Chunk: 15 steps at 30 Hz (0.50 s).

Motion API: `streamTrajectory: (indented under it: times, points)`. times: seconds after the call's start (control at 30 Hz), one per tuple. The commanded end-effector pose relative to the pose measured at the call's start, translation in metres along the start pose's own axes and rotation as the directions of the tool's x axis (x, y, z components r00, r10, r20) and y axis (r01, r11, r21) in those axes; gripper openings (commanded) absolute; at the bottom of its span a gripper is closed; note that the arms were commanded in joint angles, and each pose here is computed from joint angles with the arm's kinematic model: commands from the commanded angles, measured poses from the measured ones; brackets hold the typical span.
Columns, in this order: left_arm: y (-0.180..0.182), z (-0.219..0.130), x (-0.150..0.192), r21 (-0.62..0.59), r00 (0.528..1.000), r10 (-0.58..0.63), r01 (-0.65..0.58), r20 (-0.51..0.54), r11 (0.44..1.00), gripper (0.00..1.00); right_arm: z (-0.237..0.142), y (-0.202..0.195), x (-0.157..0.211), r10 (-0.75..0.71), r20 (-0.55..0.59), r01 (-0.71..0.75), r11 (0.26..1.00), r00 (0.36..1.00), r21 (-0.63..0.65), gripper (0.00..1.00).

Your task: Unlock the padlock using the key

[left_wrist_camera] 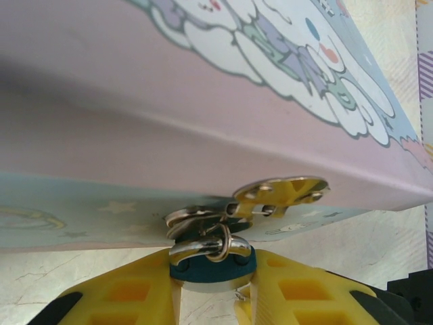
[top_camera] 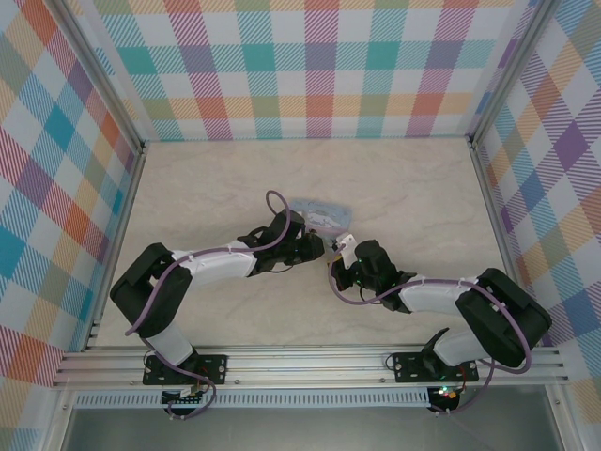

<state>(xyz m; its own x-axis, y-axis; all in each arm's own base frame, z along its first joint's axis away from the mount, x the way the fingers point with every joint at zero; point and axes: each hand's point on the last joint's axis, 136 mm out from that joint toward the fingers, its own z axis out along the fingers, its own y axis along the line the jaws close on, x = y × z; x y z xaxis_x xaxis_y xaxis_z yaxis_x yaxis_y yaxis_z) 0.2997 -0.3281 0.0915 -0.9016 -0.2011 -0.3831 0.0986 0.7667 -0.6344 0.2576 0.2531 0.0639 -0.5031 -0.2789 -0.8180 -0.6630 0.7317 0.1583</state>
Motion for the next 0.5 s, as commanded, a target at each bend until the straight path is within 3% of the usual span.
streamTrajectory:
  times: [0.0, 0.47]
  points:
    - [-0.0302, -0.0165, -0.0146, 0.084, 0.999, -0.011, 0.007, 0.046, 0.996, 0.29, -0.0034, 0.001, -0.0198, -0.041, 0.057, 0.041, 0.999, 0.998, 0.01, 0.0]
    - [-0.0324, -0.0177, -0.0162, 0.105, 0.998, -0.043, 0.038, 0.048, 0.994, 0.3, -0.0012, 0.0017, -0.0216, -0.061, 0.043, 0.061, 0.998, 0.997, 0.008, 0.0]
